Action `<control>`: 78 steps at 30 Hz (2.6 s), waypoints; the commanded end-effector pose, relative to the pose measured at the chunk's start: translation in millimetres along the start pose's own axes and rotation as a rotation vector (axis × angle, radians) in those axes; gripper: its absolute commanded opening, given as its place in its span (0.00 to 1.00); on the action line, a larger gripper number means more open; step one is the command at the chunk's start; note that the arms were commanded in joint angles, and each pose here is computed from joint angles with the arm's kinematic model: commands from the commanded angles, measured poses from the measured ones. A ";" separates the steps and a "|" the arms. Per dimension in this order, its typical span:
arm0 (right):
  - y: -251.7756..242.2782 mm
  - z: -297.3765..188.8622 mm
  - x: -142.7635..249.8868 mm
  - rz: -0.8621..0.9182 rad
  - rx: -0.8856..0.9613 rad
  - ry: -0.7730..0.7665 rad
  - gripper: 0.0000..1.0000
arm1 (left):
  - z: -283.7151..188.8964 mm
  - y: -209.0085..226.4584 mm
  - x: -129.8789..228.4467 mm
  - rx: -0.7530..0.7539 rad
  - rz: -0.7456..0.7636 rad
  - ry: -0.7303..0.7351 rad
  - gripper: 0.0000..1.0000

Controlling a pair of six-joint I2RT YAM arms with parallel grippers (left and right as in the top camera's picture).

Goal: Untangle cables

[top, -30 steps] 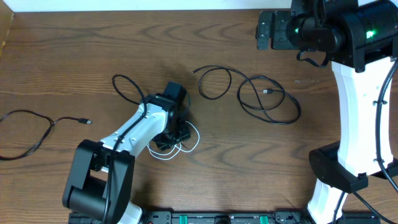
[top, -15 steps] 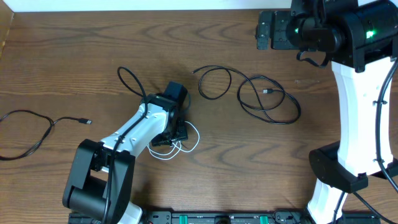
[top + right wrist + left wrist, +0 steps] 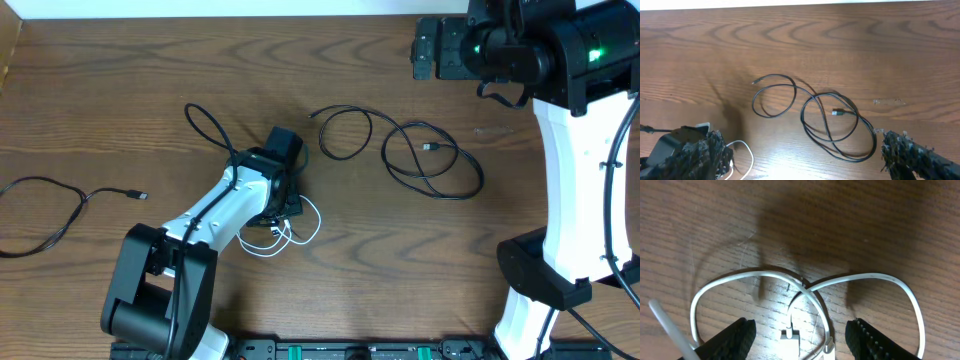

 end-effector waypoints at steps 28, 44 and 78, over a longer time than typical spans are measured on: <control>-0.1 4.1 0.4 0.000 0.011 0.010 0.99 | 25.6 -2.1 -5.2 0.023 -0.105 -0.080 0.08; -0.1 4.1 0.4 0.000 0.011 0.010 0.99 | -124.1 -27.8 -24.3 0.442 0.013 -0.315 0.08; -0.1 4.1 0.4 0.000 0.011 0.010 0.99 | -21.4 -34.4 17.2 0.173 0.079 0.227 0.31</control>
Point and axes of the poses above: each gripper's point midway between its finger pads, its own z axis out along the fingers, its own y axis along the line the jaws close on, x = y × z, the point moved 6 cm from there along -z, back along the fingers, and after that the axes turned 10 degrees about -z, right-handed, at the moved point
